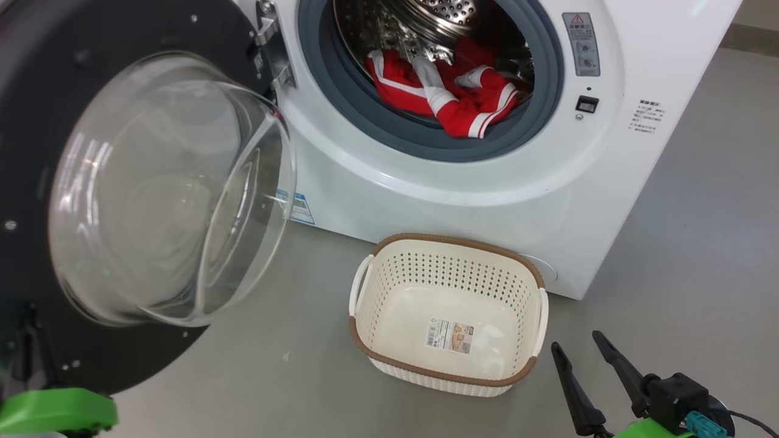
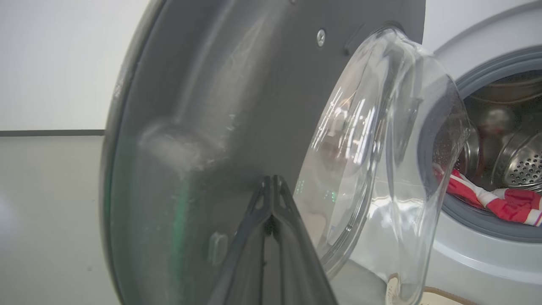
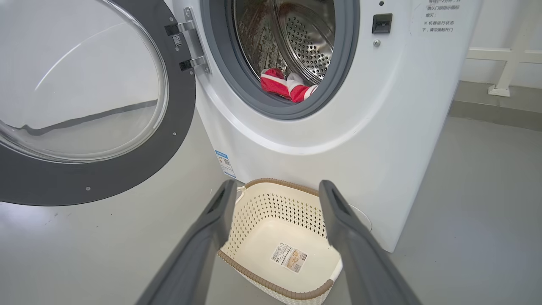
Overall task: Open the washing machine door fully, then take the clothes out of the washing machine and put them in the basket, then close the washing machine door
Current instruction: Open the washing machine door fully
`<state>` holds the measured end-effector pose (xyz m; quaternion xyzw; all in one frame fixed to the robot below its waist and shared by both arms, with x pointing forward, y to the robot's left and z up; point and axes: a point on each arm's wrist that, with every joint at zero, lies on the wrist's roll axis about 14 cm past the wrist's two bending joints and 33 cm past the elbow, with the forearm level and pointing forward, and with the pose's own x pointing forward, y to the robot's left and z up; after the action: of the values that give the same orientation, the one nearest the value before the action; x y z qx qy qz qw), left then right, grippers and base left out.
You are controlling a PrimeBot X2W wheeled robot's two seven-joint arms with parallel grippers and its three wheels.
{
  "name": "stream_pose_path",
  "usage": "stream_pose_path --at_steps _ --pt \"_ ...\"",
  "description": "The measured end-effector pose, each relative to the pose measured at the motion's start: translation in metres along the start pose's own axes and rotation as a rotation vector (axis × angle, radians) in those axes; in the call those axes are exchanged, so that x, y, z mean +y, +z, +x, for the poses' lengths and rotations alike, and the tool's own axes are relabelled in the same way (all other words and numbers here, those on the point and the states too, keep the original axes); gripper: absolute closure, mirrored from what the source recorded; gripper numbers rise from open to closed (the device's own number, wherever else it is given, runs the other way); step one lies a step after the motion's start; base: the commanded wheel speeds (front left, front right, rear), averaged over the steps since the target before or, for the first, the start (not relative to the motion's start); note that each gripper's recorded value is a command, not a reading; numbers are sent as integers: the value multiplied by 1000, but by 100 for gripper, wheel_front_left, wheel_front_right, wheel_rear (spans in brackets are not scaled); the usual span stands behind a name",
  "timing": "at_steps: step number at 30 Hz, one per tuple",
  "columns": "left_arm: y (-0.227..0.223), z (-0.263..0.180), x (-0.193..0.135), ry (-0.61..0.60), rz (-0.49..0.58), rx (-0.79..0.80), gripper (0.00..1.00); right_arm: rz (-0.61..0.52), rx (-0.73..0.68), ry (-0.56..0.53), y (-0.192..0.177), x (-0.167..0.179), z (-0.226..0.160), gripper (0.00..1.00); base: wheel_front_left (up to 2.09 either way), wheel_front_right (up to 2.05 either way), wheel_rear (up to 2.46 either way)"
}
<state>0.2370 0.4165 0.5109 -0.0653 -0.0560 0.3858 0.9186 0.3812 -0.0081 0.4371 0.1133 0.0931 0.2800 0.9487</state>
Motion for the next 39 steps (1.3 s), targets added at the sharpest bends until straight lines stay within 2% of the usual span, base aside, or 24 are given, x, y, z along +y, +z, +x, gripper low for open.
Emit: stream_pose_path --at_steps 26,39 --pt "5 62 32 107 103 25 100 14 33 1 -14 -14 13 0 0 0 0" --pt "10 82 51 160 94 36 100 16 43 -3 -18 -21 19 0 0 0 0"
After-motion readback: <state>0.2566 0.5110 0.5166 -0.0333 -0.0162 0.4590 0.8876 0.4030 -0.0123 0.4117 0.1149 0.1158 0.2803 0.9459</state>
